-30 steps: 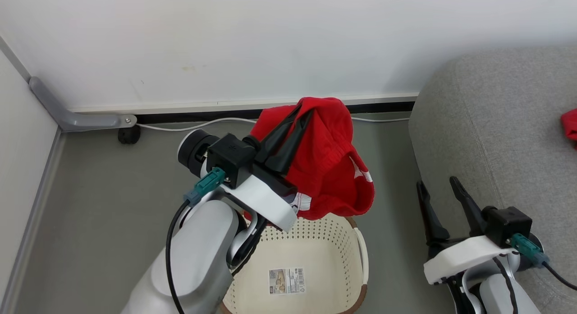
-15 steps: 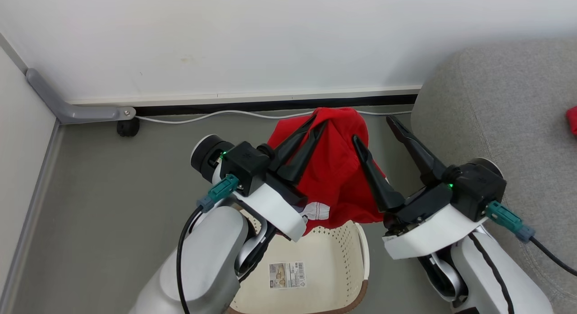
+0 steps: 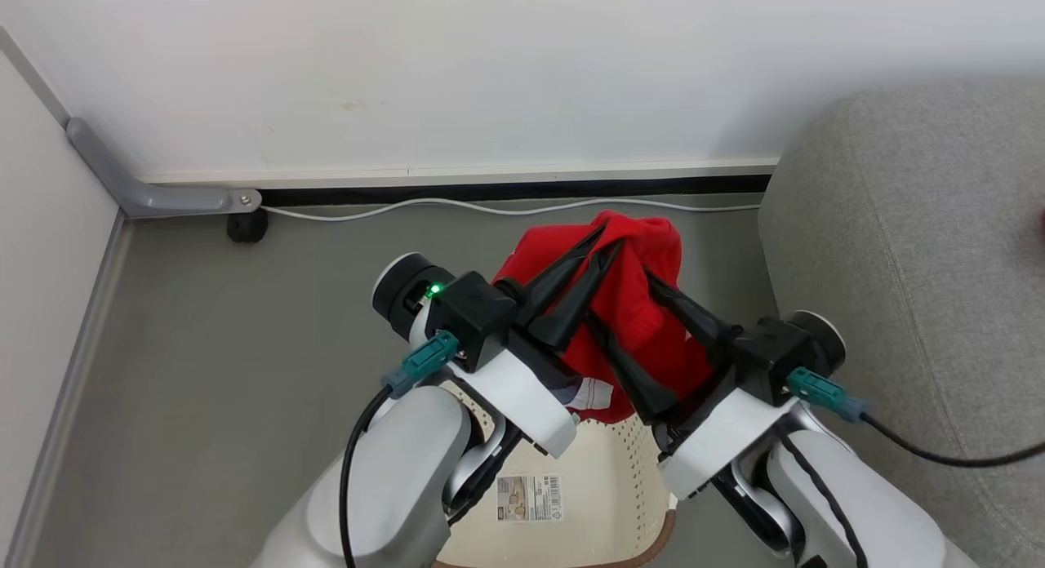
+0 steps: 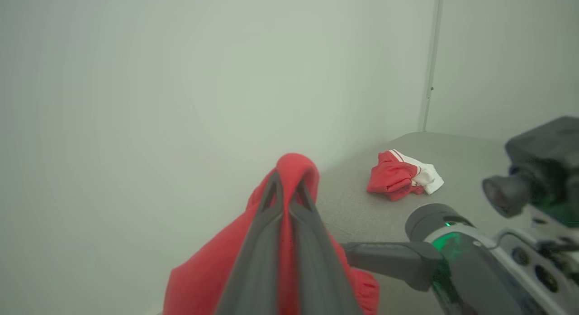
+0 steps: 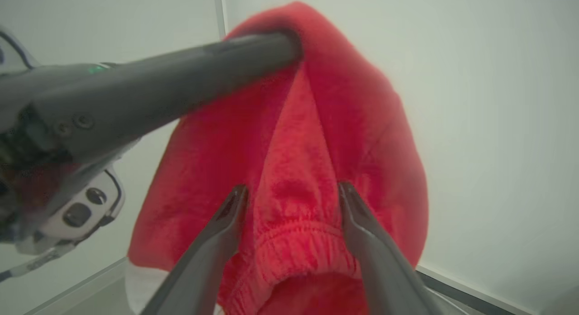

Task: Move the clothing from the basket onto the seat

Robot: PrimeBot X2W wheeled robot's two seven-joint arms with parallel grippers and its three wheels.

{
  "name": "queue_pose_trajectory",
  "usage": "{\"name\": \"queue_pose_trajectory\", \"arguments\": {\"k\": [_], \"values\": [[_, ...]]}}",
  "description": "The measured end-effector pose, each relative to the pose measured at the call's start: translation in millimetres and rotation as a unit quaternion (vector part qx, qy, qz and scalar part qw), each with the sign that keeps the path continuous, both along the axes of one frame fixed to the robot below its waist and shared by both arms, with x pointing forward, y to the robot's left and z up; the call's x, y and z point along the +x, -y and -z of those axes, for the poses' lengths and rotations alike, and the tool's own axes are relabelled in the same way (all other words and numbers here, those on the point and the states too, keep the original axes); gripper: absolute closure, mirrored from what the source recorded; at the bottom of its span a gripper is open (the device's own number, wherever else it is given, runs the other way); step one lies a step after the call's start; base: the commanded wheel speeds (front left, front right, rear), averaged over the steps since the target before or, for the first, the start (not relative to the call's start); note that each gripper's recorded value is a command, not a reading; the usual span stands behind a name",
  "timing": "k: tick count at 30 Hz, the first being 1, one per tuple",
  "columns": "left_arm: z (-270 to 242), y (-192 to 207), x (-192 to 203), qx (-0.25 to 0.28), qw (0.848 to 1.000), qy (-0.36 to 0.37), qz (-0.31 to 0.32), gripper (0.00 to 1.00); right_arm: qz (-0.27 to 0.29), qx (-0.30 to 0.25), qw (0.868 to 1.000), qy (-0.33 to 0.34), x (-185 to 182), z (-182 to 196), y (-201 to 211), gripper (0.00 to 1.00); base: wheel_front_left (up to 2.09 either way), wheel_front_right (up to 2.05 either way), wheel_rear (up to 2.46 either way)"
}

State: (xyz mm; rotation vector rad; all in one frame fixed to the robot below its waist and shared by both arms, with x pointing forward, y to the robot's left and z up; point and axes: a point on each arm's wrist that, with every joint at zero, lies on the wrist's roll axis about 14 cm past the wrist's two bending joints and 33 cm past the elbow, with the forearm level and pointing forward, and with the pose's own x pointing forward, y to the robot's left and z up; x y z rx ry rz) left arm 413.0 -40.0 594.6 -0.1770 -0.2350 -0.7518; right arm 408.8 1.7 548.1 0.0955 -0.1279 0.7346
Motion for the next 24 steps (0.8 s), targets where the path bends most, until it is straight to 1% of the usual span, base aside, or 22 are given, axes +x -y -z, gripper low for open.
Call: {"name": "queue_pose_trajectory", "arguments": {"k": [6, 14, 15, 16, 17, 18, 24], "values": [[0.9, -0.7, -3.3, -0.002, 1.000, -0.004, 0.000, 1.00, -0.018, -0.029, 0.998, -0.048, 2.1, 30.6, -11.3, 0.00, 0.00, 0.00, 0.00], [2.4, -1.6, -3.7, -0.003, 1.000, -0.008, -0.002, 1.00, -0.036, -0.027, 0.998, -0.044, 6.6, 23.2, -24.4, 0.00, 0.00, 0.00, 0.00], [2.7, -1.5, -3.6, -0.003, 1.000, -0.008, -0.001, 1.00, -0.036, -0.026, 0.998, -0.044, 6.8, 22.9, -24.4, 0.10, 0.00, 0.00, 0.00], [3.1, -1.2, -3.5, -0.004, 1.000, -0.009, -0.001, 1.00, -0.036, -0.027, 0.998, -0.044, 6.8, 23.4, -24.2, 0.41, 0.00, 0.00, 0.00], [3.5, -1.0, -3.3, -0.004, 1.000, -0.011, 0.000, 1.00, -0.037, -0.028, 0.998, -0.045, 6.6, 24.2, -24.1, 0.65, 0.00, 0.00, 0.00], [4.0, -0.8, -3.1, -0.004, 1.000, -0.011, 0.000, 1.00, -0.036, -0.028, 0.998, -0.046, 6.7, 25.1, -23.8, 1.00, 0.00, 0.00, 0.00], [7.2, 0.5, -2.1, -0.003, 1.000, -0.015, 0.001, 1.00, -0.034, -0.022, 0.998, -0.057, 7.1, 28.5, -22.5, 1.00, 0.00, 0.00, 0.00]]}}
